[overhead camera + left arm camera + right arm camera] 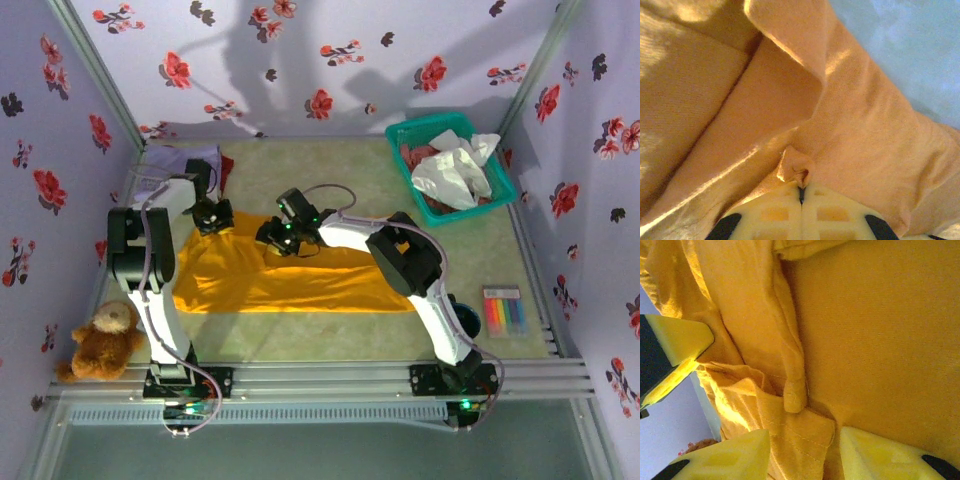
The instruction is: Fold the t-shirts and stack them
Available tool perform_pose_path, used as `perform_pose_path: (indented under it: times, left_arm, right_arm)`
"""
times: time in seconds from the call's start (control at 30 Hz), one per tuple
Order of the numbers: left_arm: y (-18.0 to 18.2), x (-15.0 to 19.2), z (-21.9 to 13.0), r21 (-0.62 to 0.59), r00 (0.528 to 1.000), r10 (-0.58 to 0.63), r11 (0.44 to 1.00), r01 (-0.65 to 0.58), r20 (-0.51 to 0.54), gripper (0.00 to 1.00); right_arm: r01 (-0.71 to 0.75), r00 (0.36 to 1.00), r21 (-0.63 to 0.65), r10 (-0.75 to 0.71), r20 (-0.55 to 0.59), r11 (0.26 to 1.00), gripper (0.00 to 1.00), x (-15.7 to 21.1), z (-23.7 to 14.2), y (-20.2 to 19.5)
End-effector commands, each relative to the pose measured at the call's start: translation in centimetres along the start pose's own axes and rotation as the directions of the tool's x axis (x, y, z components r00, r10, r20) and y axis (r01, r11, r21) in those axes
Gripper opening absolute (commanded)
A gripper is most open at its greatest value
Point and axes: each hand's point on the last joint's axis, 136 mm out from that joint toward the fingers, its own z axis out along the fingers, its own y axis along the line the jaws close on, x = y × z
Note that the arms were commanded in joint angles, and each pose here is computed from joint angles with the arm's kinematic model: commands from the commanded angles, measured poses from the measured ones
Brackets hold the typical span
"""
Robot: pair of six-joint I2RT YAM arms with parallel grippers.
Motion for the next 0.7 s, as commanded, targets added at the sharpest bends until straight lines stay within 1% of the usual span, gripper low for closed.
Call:
perform_pose_path:
  times: [0.0,0.13,0.2,0.37,0.43,0.57,0.67]
  left_arm:
    - [-0.2,-0.1,-0.4,0.019,1.0,0.005,1.0,-0.005,0.004,0.02]
    - [-0.1,0.1,-0.3,0.018,1.0,0.004,1.0,-0.004,0.0,0.02]
    - [-0.1,0.2,-0.3,0.018,1.0,0.004,1.0,-0.004,-0.002,0.02]
    - [-0.2,0.2,-0.5,0.02,1.0,0.009,1.0,-0.009,0.0,0.01]
    - [-0.2,0.2,-0.5,0.021,1.0,0.009,1.0,-0.009,0.0,0.01]
    - [-0.2,0.2,-0.5,0.022,1.0,0.003,1.0,-0.003,0.0,0.02]
    - [-0.1,0.3,-0.3,0.02,1.0,0.0,1.0,0.0,-0.001,0.01]
  right_arm:
    - [-0.02,1.0,-0.022,0.02,-0.021,1.0,0.38,0.1,0.3,0.6]
    - [-0.023,0.999,-0.04,0.021,-0.034,0.999,0.29,0.3,0.5,0.8]
    - [-0.018,1.0,-0.035,0.017,-0.02,0.999,0.19,0.1,0.3,0.8]
    - [0.015,0.999,-0.01,-0.015,0.03,1.0,0.03,-0.4,-0.8,0.8]
    - [0.032,0.998,0.006,-0.033,0.053,0.999,0.0,-0.6,-1.3,0.8]
    - [0.067,0.993,0.033,-0.069,0.092,0.997,0.0,-1.0,-2.3,0.8]
    - [0.083,0.987,0.024,-0.086,0.137,0.996,0.0,-1.2,-3.2,1.1]
